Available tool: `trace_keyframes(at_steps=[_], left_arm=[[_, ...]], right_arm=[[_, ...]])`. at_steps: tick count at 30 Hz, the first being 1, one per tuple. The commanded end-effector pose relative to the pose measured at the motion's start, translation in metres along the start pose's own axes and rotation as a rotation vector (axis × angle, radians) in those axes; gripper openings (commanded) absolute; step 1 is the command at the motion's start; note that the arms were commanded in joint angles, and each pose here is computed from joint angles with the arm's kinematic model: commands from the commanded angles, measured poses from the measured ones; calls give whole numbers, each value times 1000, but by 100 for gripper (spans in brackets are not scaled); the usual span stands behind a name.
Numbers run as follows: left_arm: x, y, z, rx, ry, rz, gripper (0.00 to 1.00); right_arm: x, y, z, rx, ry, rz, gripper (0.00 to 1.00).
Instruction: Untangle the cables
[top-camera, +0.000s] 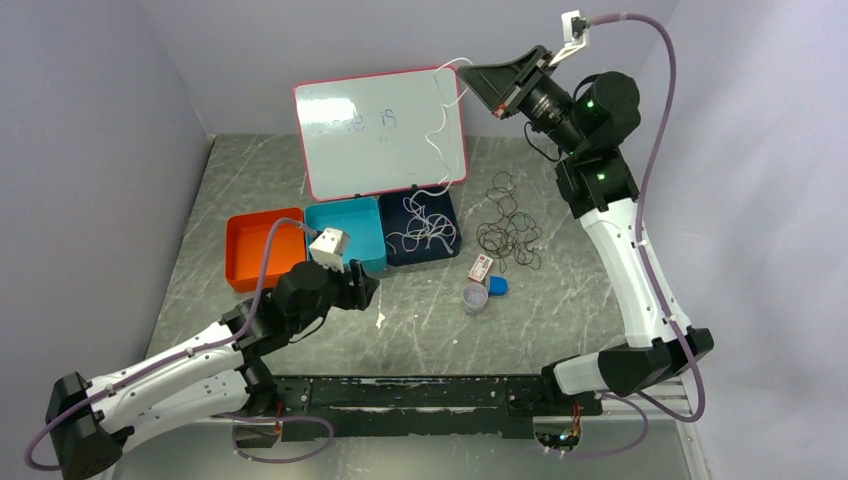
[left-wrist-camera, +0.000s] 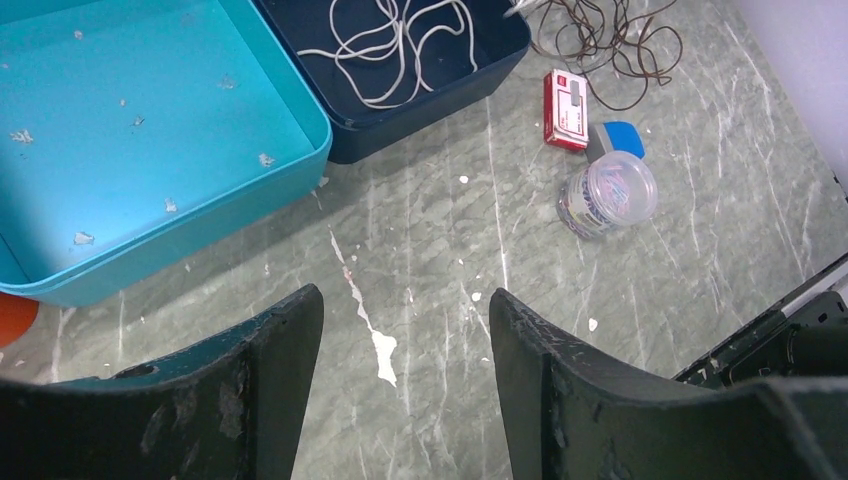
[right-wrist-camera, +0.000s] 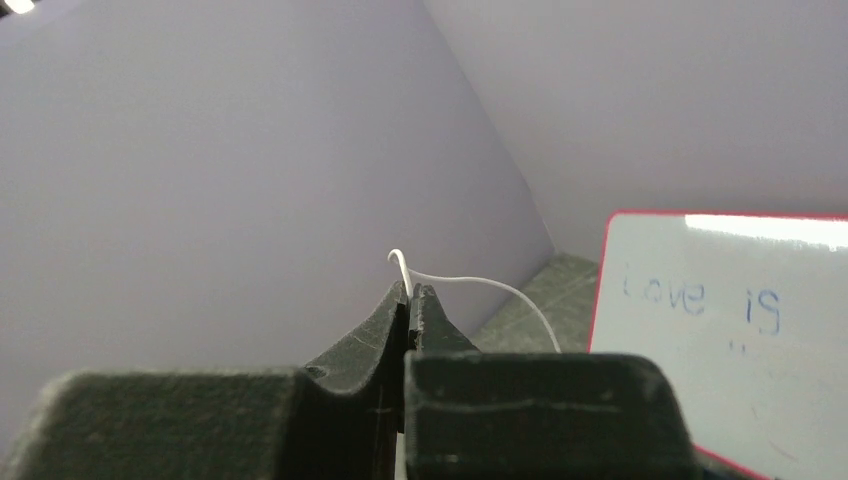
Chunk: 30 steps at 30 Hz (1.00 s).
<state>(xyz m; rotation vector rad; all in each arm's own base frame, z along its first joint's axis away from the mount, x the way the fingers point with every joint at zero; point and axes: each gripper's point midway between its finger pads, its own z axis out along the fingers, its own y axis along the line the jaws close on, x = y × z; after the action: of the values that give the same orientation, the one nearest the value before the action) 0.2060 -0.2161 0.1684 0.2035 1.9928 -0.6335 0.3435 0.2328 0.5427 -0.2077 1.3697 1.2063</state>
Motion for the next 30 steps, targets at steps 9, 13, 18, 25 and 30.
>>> trace_keyframes(at_steps=[9,13,18,25,30], left_arm=[[-9,1,-6,-20,-28,-24,66],[-7,4,-7,-27,-25,-27,66],[-4,4,-6,-27,-18,-32,66],[-1,6,-6,-34,-8,-37,65],[1,8,-7,-41,-2,-37,65]], right_arm=[[19,-42,33,35,20,45,0],[49,-72,35,82,64,66,0],[91,-110,30,161,137,77,0],[155,-147,8,242,259,122,0],[184,-163,-10,309,309,120,0]])
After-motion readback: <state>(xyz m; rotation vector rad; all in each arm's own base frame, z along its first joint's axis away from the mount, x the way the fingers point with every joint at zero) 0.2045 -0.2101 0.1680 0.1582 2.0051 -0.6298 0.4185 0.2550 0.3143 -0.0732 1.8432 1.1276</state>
